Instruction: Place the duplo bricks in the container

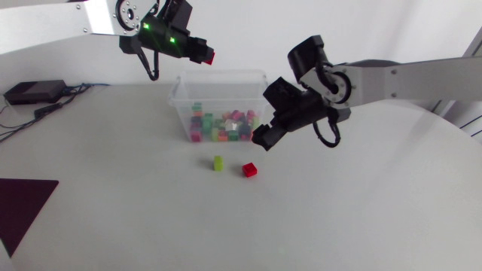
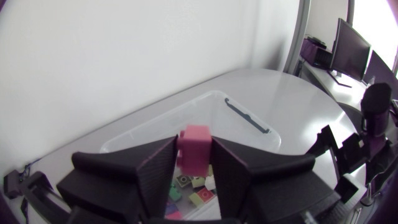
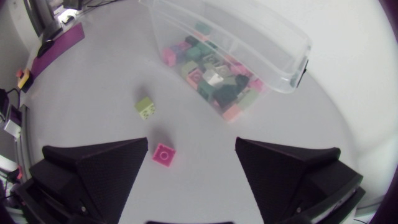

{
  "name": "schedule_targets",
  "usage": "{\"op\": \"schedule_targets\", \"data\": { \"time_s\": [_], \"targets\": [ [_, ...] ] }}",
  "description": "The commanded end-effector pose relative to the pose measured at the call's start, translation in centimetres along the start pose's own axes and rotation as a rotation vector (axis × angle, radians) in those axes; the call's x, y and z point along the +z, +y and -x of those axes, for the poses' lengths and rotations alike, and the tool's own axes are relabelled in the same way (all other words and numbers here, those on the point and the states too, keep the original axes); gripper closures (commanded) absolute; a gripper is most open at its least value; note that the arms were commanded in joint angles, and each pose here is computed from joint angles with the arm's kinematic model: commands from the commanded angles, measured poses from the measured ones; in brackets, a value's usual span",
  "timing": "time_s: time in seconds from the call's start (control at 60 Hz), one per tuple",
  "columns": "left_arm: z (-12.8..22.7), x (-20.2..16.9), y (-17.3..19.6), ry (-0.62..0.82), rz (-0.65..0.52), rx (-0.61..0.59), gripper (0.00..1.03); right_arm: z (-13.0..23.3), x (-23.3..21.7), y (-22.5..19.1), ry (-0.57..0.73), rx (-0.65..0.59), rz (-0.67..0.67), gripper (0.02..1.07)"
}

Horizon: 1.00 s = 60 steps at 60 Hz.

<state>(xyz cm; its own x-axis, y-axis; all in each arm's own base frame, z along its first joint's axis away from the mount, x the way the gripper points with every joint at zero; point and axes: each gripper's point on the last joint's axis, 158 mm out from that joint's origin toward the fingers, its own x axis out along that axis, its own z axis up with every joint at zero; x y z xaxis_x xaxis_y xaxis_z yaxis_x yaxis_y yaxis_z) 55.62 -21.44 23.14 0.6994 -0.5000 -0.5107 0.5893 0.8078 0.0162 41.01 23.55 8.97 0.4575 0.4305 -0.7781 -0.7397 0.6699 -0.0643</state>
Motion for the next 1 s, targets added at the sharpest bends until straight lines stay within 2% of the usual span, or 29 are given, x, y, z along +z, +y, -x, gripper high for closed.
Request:
{"op": "schedule_targets", "data": {
  "time_s": [0.0, 0.067, 0.083, 0.2, 0.333, 0.45, 0.65, 0.833, 0.983],
  "targets": [
    [-0.5, 1.4, 1.3, -0.045, 0.022, 0.027, 0.25, -2.7, -3.4, 1.3, 0.120, 0.027, 0.009, 0.06],
    [-0.6, 1.1, 1.6, -0.038, 0.017, 0.041, 0.06, -3.8, -4.4, 1.8, 0.177, 0.032, 0.007, 0.06],
    [-0.6, 1.1, 1.7, -0.036, 0.015, 0.042, 0.05, -3.9, -4.5, 1.9, 0.183, 0.033, 0.004, 0.06],
    [0.7, 0.1, 1.4, -0.013, 0.005, 0.042, 0.05, -4.7, -5.0, 2.5, 0.245, 0.042, -0.024, 0.06],
    [3.5, -2.5, -0.1, 0.093, -0.003, 0.016, 0.05, -5.4, -4.7, 3.4, 0.280, 0.051, -0.032, 0.06],
    [5.4, -6.4, -2.3, 0.220, -0.029, -0.029, 0.05, -6.2, -4.5, 3.7, 0.312, 0.054, -0.048, 0.06],
    [5.7, -14.6, -4.7, 0.459, -0.026, -0.095, 0.05, -7.6, -5.4, 4.0, 0.381, 0.067, -0.092, 0.06],
    [5.5, -18.3, -6.3, 0.557, -0.033, -0.111, 0.05, -8.5, -6.5, 4.0, 0.428, 0.070, -0.105, 0.08],
    [4.7, -20.6, -7.8, 0.622, -0.026, -0.141, 0.06, -8.9, -7.0, 4.1, 0.447, 0.072, -0.111, 0.18]
  ]
}}
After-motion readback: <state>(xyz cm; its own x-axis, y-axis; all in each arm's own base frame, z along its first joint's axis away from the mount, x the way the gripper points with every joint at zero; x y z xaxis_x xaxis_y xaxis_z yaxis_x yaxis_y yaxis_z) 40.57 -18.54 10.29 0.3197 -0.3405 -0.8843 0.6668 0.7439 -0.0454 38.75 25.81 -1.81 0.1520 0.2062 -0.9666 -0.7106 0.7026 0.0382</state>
